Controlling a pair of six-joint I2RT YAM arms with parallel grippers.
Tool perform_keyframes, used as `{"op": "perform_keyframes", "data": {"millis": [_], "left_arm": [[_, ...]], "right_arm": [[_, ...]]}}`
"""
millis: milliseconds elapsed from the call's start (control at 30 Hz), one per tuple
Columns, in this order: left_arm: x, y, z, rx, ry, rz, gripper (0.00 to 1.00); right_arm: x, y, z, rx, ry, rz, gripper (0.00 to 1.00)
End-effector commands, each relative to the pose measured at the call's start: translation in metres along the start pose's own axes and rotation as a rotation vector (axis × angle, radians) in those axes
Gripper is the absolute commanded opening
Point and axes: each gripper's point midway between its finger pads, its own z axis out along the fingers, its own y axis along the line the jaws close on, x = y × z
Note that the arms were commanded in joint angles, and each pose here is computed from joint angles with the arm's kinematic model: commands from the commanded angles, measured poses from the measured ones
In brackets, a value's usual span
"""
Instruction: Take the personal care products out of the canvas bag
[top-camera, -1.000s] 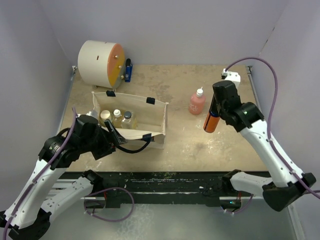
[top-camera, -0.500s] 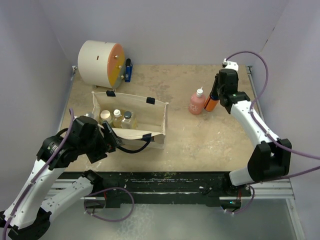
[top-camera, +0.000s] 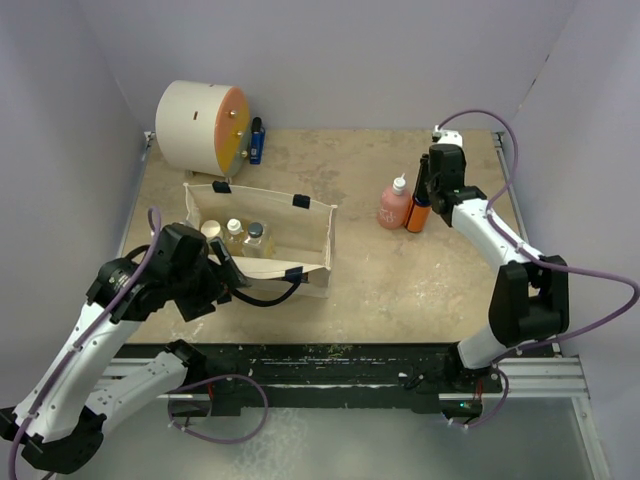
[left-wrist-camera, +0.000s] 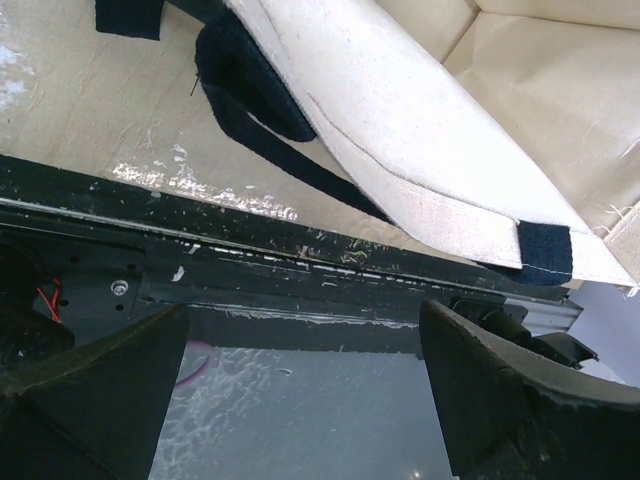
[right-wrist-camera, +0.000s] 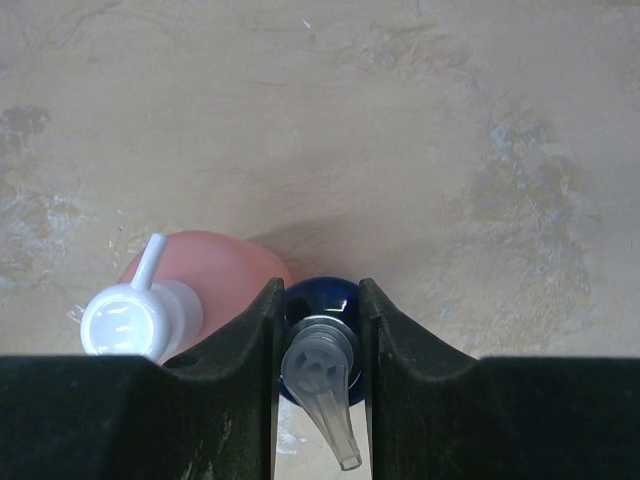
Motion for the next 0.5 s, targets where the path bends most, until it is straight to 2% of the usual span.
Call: {"op": "perform_keyframes", "data": {"millis": [0, 67, 100, 133, 167, 233, 300, 367, 467], "left_arm": [[-0.010, -0.013, -0.005, 0.054, -0.045, -0.010, 0.99], [-0.008, -0.018, -0.002, 0.076, -0.034, -0.017, 0.99], [-0.008, -0.020, -0.001, 0.082, -0.031, -0.021, 0.99], [-0.008, -0.021, 0.000, 0.086, -0.028, -0.026, 0.99], [-0.008, -0.023, 0.001, 0.089, -0.027, -0.027, 0.99], [-0.010, -0.026, 0.002, 0.094, -0.029, -0.028, 0.99], [-0.012, -0.028, 0.003, 0.092, -0.036, -0.033, 0.99], [-0.013, -0.025, 0.004, 0.073, -0.043, -0.056, 0.99], [-0.015, -0.026, 0.006, 0.068, -0.049, -0.088, 0.99]], "right_arm": [[-0.036, 0.005, 0.000, -0.010, -0.122, 0.013, 0.00], [-0.033, 0.006, 0.001, -0.017, -0.108, 0.002, 0.01], [-0.033, 0.006, 0.001, -0.018, -0.109, 0.000, 0.08], [-0.033, 0.006, 0.000, -0.017, -0.104, 0.002, 0.25], [-0.032, 0.006, -0.002, -0.019, -0.096, 0.005, 0.34], [-0.034, 0.005, -0.007, -0.012, -0.074, 0.005, 0.51], [-0.035, -0.001, -0.014, 0.012, -0.061, 0.000, 0.63], [-0.034, -0.005, -0.024, 0.022, -0.049, 0.002, 0.69], [-0.035, -0.009, -0.048, 0.012, -0.049, 0.018, 0.72]]}}
